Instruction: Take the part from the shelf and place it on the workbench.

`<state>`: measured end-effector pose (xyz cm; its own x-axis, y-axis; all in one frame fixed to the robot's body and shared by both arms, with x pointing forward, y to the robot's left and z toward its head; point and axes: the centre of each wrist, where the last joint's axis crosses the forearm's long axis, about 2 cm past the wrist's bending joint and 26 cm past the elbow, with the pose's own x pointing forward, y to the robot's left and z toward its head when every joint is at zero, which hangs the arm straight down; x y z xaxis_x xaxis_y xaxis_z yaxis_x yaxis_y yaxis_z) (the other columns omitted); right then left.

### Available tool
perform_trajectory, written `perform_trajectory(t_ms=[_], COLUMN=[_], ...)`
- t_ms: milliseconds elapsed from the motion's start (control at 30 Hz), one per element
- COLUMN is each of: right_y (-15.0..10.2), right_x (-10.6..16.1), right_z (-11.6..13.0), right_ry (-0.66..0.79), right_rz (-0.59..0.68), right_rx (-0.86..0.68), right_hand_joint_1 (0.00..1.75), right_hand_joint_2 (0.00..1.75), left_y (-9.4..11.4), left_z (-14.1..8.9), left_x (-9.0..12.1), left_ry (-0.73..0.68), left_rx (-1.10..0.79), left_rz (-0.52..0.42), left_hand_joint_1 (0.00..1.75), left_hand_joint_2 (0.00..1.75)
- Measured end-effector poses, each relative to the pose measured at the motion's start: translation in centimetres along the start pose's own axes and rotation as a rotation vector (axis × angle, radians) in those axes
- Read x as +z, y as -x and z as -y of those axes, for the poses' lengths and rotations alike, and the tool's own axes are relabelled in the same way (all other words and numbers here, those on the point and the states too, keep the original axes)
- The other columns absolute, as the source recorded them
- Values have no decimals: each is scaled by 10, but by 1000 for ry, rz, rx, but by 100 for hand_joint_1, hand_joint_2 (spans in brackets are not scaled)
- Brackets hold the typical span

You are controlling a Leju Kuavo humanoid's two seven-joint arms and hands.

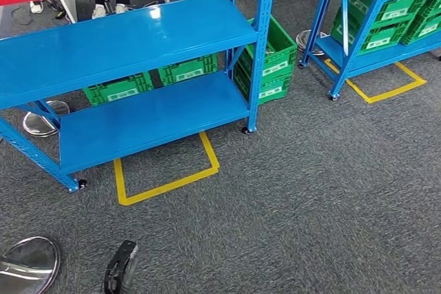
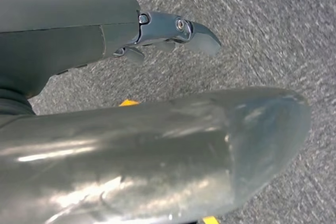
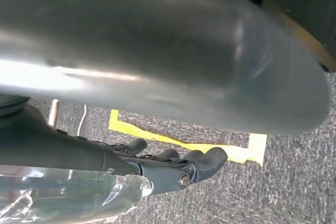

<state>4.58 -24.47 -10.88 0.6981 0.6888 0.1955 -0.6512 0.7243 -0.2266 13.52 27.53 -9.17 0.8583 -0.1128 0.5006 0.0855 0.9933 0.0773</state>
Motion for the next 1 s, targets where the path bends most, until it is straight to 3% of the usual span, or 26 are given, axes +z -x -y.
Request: perform_trajectory(t_ms=[200,433,567,700,900,1000], right_y=[4,8,-1,0,9,1], right_x=[1,2,-1,0,2,1], right_z=[-4,-7,2,0,-8,-3], right_ry=[-9,-21,-2,-7,-27,-14], right_rz=[-4,-11,11,10,16,43], right_rx=[-2,-5,-5,13,-5,-3], right_hand_joint_1=[0,0,0,0,0,0], right_hand_joint_2=[0,0,0,175,175,44], left_y=[0,14,-6,3,9,4], left_z=[2,4,0,1,5,0], left_x=[0,4,-1,1,3,1], left_ry=[3,6,-3,1,15,5], left_rx=[6,6,5,6,13,10], left_rz=[6,-20,23,8,4,22], left_hand_joint_1=[0,0,0,0,0,0], left_hand_joint_2=[0,0,0,0,0,0])
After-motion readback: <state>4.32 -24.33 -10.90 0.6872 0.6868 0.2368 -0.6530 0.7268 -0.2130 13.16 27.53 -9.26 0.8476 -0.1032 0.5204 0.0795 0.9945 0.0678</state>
